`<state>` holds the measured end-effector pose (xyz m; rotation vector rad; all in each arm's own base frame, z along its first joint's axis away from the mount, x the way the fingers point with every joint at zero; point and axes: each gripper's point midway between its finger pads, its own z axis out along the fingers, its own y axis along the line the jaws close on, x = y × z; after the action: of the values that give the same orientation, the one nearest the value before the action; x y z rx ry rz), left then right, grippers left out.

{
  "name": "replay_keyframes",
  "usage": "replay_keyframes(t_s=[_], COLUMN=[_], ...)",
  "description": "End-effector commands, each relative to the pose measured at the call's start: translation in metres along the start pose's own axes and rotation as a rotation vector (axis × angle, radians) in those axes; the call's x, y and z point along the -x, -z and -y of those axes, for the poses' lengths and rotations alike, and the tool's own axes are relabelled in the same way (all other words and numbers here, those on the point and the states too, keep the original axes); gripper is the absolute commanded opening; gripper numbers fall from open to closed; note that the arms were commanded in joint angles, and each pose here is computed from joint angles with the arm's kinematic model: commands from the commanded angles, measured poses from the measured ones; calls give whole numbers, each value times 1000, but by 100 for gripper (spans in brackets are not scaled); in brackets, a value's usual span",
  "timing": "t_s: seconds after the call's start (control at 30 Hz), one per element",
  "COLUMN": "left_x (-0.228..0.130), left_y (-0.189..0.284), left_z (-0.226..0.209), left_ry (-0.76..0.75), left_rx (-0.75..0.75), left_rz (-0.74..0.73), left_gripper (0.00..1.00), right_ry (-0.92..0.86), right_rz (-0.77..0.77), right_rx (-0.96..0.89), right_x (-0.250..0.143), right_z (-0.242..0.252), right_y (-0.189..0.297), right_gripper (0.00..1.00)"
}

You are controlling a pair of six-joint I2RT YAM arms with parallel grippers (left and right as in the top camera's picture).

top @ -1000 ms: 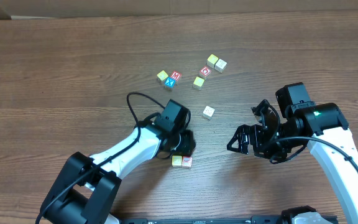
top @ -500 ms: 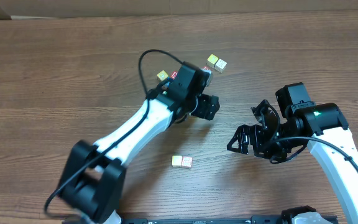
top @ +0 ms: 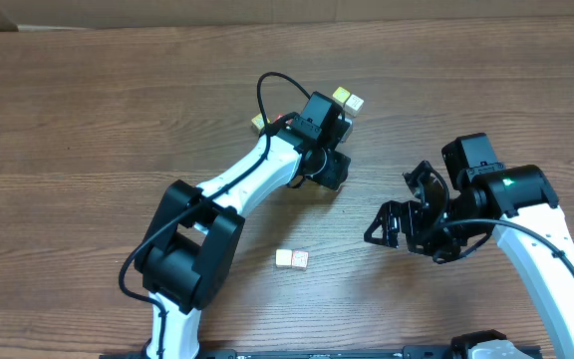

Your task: Flip 3 blocks

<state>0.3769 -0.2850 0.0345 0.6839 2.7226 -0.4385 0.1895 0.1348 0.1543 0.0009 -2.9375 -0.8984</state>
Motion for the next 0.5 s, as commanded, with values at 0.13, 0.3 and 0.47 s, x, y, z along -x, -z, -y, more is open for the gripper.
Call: replay_keyframes(t_s=[0.13,0.3,0.47], left_x=[-12,-12,-14], left_y=[-24,-24,-23], left_z=[2,2,2], left_ry=[-28,-28,-24], left_rx=[-43,-43,-43], left_rz=[-68,-66,-74], left_gripper=[63,58,35], right_ry=[26,27,28], right_rz=[29,32,33], right_rx=[8,8,8], right_x=[4,5,5], right_z=[-7,-7,-7], right_y=[7,7,7], right_gripper=[100,100,100])
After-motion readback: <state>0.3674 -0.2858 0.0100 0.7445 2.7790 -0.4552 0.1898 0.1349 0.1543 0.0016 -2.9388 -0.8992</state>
